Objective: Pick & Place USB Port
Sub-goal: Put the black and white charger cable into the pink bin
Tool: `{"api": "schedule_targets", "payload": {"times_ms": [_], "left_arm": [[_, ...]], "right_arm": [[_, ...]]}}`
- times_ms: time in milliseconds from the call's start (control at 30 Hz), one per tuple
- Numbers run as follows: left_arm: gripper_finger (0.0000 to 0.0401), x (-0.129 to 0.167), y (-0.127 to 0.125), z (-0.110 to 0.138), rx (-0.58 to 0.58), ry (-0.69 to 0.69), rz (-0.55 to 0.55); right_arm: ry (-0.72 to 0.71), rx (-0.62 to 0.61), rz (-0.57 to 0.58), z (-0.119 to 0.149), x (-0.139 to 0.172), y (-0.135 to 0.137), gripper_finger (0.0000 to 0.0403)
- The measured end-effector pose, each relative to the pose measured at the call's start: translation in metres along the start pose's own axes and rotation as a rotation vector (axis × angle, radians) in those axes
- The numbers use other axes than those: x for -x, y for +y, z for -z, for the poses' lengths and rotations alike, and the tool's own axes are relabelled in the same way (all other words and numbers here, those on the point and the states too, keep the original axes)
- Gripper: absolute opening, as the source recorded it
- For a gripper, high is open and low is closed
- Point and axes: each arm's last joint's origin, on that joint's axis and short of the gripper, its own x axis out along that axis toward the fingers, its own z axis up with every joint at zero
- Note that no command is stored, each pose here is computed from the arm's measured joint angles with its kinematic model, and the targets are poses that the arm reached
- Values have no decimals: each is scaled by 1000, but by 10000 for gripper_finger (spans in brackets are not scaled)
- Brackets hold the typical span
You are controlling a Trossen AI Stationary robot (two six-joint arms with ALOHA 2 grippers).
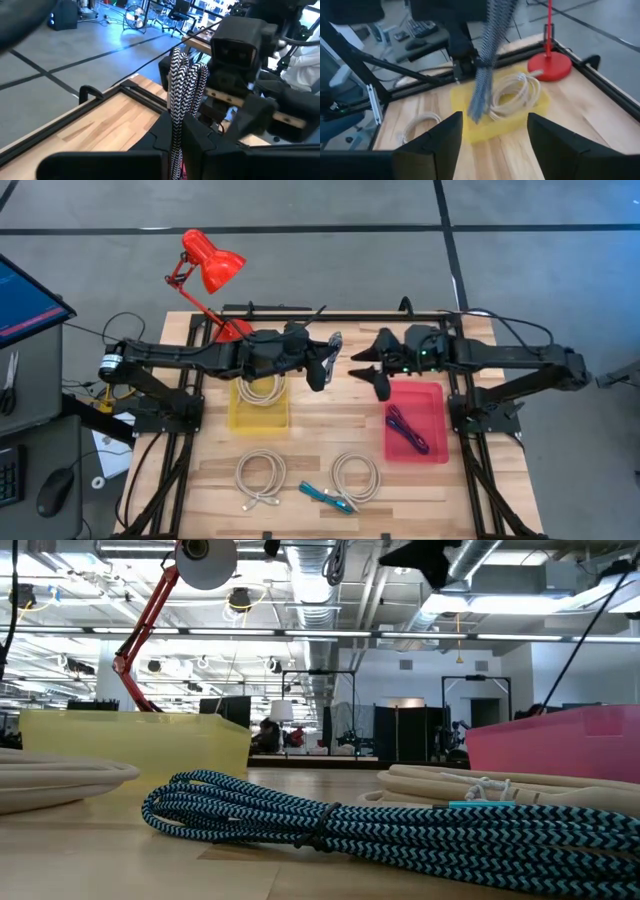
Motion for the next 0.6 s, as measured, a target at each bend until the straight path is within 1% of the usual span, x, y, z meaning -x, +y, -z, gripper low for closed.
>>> {"api": "schedule_targets", "payload": {"times_ms": [233,367,600], "left_arm": [[16,0,0,0,0,0,0],[16,0,0,0,0,0,-1],[16,0,0,0,4,0,2]], "right_arm": [[-38,6,-38,1,-22,7,211],[-59,-18,-51,1,-29,9,206],[-112,-20,-65,-3,-34,10,209]]}}
